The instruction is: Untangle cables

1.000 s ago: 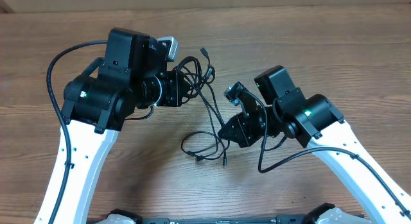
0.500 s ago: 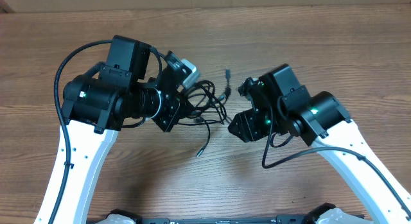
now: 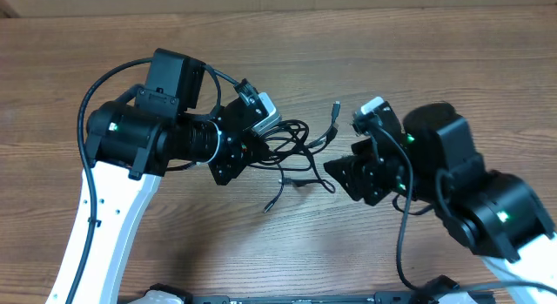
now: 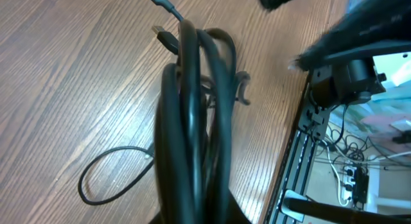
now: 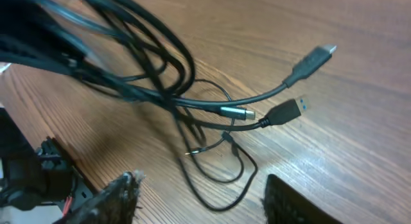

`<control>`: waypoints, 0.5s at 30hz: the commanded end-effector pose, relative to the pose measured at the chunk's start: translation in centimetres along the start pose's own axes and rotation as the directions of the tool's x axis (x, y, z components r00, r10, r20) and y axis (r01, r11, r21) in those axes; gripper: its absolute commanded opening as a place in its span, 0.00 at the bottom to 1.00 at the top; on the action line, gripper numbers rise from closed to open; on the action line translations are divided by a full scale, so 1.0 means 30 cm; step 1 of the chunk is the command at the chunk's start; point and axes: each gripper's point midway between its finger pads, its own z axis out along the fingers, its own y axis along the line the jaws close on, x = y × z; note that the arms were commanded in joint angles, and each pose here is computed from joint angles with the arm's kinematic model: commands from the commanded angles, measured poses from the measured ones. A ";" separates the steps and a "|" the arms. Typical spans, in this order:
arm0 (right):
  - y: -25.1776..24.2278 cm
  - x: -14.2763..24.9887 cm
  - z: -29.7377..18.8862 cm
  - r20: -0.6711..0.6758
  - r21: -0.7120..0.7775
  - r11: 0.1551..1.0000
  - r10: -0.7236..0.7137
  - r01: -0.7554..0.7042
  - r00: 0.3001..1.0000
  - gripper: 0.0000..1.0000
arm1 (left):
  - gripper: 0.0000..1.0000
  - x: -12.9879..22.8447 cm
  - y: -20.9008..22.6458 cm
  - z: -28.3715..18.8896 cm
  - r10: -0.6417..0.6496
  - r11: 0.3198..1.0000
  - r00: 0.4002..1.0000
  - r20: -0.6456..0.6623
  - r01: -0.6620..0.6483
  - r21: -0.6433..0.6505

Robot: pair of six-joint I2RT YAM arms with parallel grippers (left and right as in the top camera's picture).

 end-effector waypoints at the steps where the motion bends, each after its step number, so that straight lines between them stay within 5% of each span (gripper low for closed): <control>1: 0.021 -0.030 -0.037 0.035 -0.016 1.000 -0.021 0.022 0.999 0.66 | 0.33 -0.027 -0.002 0.004 0.030 0.999 0.999 0.021 -0.030 0.028; 2: 0.020 -0.022 -0.037 0.025 -0.015 1.000 -0.018 0.019 1.000 0.66 | 0.79 -0.024 0.004 0.010 0.026 0.999 1.000 0.014 -0.026 0.027; 3: 0.019 -0.012 -0.035 0.014 -0.014 1.000 -0.015 0.015 1.000 0.68 | 1.00 -0.020 0.013 0.016 0.021 0.999 1.000 0.004 -0.021 0.023; 9: 0.015 0.044 -0.037 -0.055 -0.009 1.000 0.016 -0.016 0.998 0.69 | 1.00 0.029 0.100 0.060 -0.077 0.996 0.993 -0.090 0.072 -0.051; 15: 0.013 0.060 -0.038 -0.074 -0.005 0.999 0.039 -0.039 0.997 0.68 | 1.00 0.051 0.180 0.118 -0.320 0.945 0.940 -0.119 0.307 -0.114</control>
